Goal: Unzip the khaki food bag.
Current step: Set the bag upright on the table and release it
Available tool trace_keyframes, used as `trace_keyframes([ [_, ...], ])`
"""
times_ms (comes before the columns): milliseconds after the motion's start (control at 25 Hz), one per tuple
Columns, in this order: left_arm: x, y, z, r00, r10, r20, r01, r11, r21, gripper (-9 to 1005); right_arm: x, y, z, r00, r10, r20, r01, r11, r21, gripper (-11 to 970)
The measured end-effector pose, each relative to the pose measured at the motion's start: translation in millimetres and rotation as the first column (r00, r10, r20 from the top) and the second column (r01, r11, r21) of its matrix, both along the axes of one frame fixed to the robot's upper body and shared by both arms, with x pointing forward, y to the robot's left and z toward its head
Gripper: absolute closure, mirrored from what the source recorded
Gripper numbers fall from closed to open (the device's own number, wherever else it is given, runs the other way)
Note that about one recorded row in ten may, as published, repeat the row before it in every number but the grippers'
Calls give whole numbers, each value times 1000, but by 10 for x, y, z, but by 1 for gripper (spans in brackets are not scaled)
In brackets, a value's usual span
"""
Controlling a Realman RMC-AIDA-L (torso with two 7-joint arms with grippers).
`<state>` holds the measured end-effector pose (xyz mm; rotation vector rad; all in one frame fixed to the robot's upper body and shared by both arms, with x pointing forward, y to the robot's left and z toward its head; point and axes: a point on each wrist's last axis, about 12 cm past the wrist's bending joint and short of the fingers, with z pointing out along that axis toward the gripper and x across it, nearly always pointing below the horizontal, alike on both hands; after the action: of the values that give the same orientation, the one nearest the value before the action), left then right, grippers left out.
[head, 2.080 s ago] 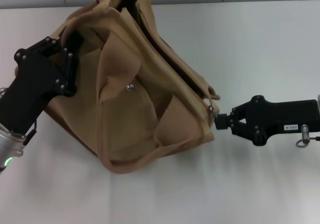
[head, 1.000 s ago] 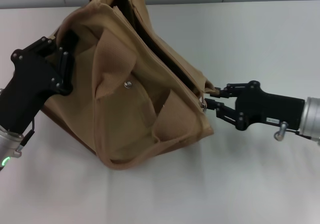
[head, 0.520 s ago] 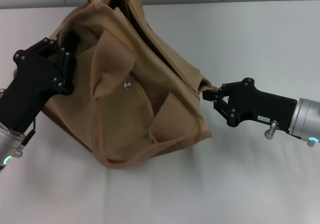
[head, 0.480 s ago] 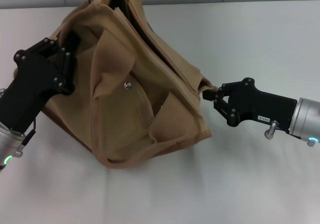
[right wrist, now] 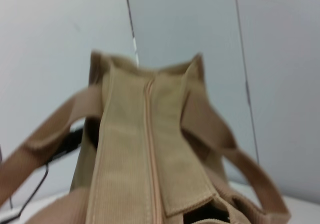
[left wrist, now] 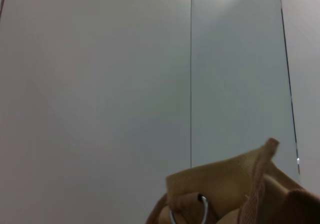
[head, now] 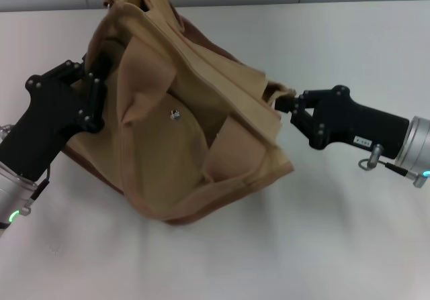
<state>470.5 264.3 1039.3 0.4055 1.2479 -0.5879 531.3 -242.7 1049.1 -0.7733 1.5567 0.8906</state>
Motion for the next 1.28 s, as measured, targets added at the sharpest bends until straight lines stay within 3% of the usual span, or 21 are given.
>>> trace_keyframes([
  [560,-212,113,-142,997,39,-67,-37,999,26,941,266,-111,275,993,-70,-90,82,988,131,959],
  [800,-335,61,-214,994,-38,-103,44,997,63,941,361,-135,337,987,-131,-96,147,973,180,961],
  [1080,-350,-8,-251,984,-107,-144,118,990,73,940,480,-128,343,966,-228,-122,251,943,220,963],
  [1280,-304,18,-246,971,-132,-198,140,990,29,941,468,-151,323,955,-266,-135,292,922,254,944],
])
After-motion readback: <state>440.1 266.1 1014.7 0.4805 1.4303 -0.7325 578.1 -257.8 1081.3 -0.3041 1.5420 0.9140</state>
